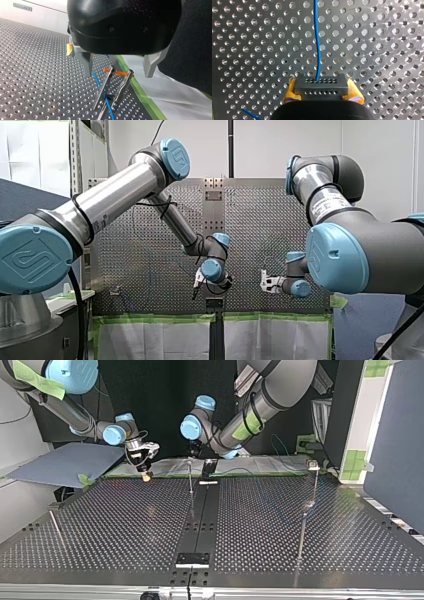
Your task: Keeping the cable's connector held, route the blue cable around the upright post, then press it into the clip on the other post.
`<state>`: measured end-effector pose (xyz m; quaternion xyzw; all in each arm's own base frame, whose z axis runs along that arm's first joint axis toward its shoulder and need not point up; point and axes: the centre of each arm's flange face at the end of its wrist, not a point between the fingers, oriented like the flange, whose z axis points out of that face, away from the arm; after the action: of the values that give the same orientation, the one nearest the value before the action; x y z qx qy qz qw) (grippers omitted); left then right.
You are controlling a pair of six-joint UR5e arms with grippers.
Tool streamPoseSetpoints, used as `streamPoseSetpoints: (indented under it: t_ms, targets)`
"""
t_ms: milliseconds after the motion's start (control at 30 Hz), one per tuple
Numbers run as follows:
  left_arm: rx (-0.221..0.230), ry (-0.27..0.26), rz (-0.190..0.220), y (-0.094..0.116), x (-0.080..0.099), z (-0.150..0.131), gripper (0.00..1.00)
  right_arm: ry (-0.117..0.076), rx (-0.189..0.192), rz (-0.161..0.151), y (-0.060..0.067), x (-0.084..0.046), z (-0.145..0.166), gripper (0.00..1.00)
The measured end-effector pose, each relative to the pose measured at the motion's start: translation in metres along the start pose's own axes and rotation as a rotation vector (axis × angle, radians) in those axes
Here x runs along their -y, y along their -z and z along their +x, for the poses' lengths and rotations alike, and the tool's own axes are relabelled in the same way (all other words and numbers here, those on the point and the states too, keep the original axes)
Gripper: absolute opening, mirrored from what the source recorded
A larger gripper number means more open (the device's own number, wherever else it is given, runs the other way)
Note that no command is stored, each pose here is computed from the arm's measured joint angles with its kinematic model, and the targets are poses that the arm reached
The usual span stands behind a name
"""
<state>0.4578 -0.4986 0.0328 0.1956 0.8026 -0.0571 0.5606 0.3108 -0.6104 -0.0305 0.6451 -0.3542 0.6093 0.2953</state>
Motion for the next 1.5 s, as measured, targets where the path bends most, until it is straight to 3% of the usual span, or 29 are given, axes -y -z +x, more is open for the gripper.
streamPoseSetpoints:
  t_ms: [267,467,867,1000,1233,1500]
  targets:
    - [0.006,-0.002,-0.015,0.004,0.001,-0.003,1.0,-0.002,0.0,0.0,0.0,0.0,0.0,0.0]
    - [0.045,0.018,-0.032,0.021,0.004,-0.015,1.0,-0.001,0.001,0.001,0.0,-0.001,0.0,0.0]
    - [0.156,0.167,-0.082,0.061,-0.005,-0.045,1.0,-0.002,0.001,0.002,0.0,-0.001,0.0,0.0]
    - [0.15,0.201,-0.102,0.079,-0.009,-0.048,1.0,-0.004,0.003,0.003,0.0,0.0,0.0,0.0]
    - [0.098,0.228,-0.119,0.118,-0.021,-0.05,1.0,-0.007,0.004,0.01,0.0,0.0,0.0,0.0]
    - [0.102,0.242,-0.119,0.146,-0.031,-0.056,1.0,-0.01,0.003,0.015,0.0,0.001,0.0,0.0]
